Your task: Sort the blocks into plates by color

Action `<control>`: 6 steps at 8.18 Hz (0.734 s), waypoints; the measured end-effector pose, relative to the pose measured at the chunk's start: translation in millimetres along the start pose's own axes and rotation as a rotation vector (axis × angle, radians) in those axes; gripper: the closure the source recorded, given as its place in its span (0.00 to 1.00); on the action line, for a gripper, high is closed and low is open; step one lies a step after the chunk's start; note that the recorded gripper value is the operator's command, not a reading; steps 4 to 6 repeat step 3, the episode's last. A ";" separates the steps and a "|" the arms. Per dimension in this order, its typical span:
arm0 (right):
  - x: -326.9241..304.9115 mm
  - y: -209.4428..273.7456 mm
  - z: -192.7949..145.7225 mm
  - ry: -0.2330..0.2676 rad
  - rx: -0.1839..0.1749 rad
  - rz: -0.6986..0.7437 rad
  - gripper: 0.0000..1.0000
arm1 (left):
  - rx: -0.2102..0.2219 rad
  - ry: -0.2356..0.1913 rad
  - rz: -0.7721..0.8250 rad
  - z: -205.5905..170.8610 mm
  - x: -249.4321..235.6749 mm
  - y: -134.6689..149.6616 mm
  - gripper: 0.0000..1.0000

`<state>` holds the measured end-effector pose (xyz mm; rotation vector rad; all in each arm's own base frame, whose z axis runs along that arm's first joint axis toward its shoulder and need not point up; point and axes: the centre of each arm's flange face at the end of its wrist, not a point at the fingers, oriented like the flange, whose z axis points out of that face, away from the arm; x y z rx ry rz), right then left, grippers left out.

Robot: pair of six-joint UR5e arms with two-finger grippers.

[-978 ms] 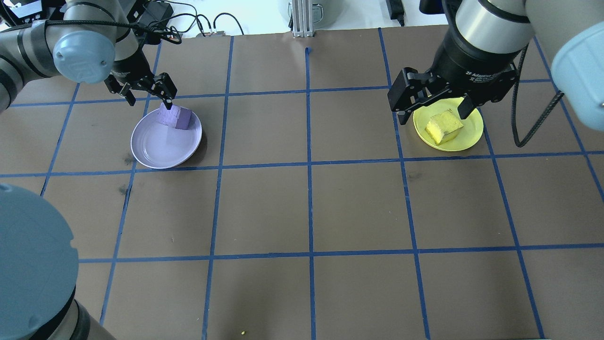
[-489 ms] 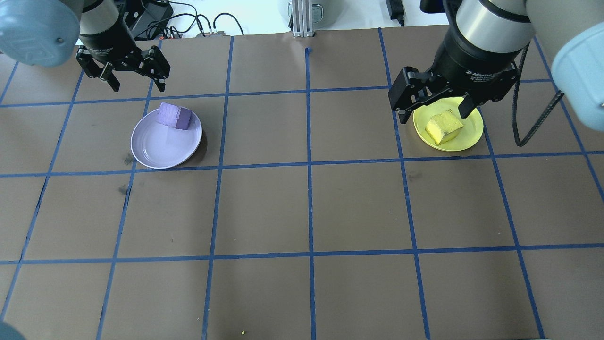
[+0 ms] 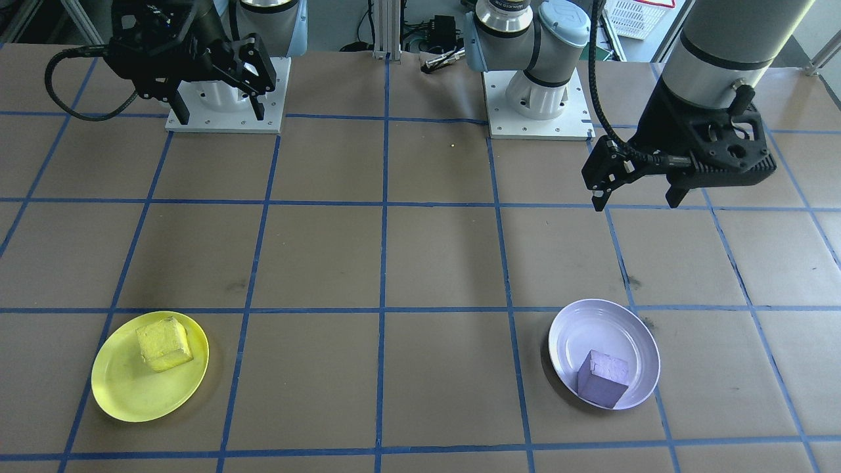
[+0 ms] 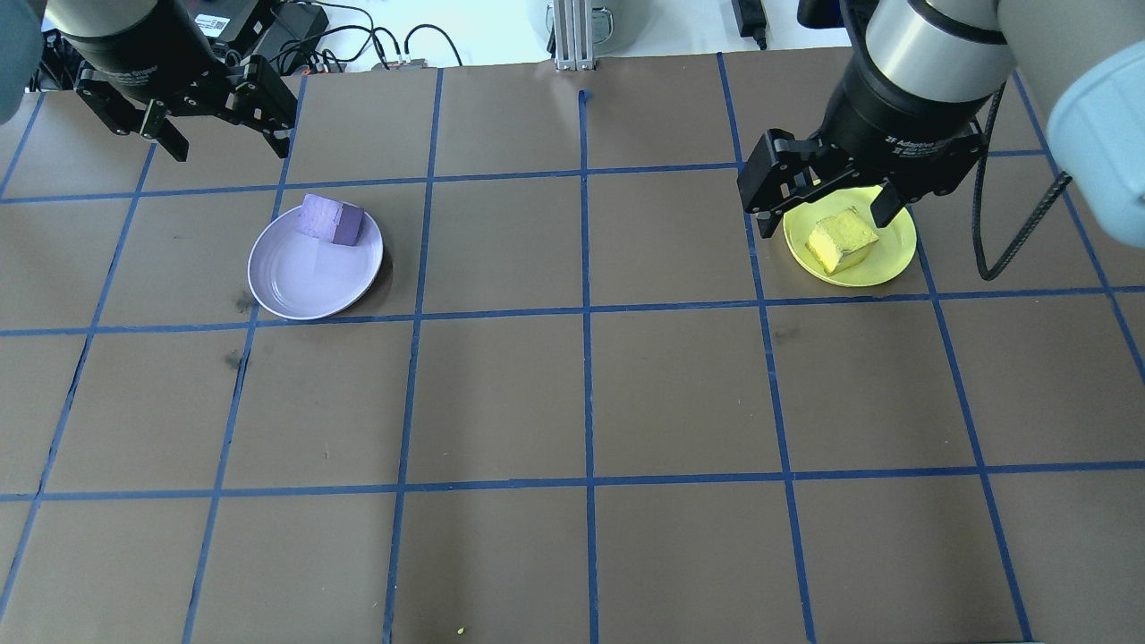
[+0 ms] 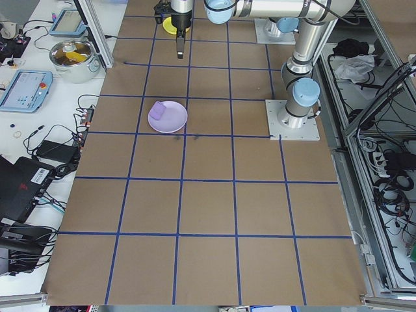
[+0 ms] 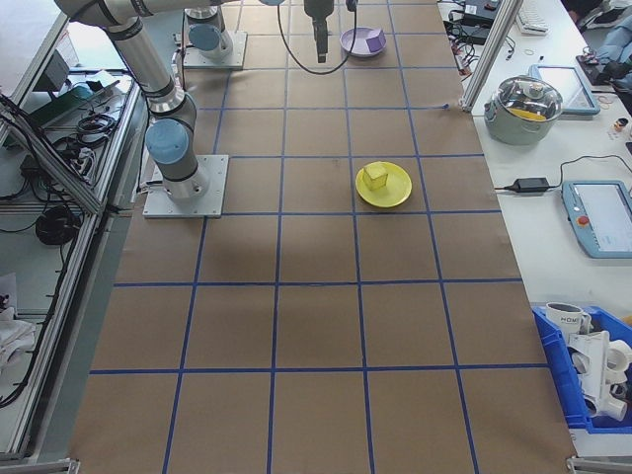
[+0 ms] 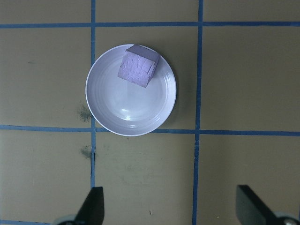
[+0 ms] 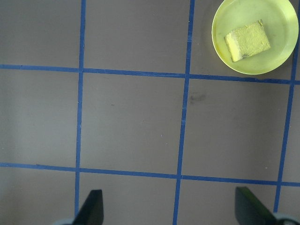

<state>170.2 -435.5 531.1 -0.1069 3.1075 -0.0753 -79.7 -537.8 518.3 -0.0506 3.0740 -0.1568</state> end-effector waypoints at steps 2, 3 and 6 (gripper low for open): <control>0.9 0.0 0.3 0.001 -0.003 0.002 0.00 | 0.010 0.056 -0.009 -6.7 6.0 4.5 0.00; 1.2 0.0 0.3 0.001 -0.003 0.002 0.00 | 0.009 0.075 -0.009 -5.9 8.0 4.1 0.00; 1.2 0.0 0.3 0.001 -0.003 0.002 0.00 | 0.009 0.075 -0.009 -5.9 8.0 4.1 0.00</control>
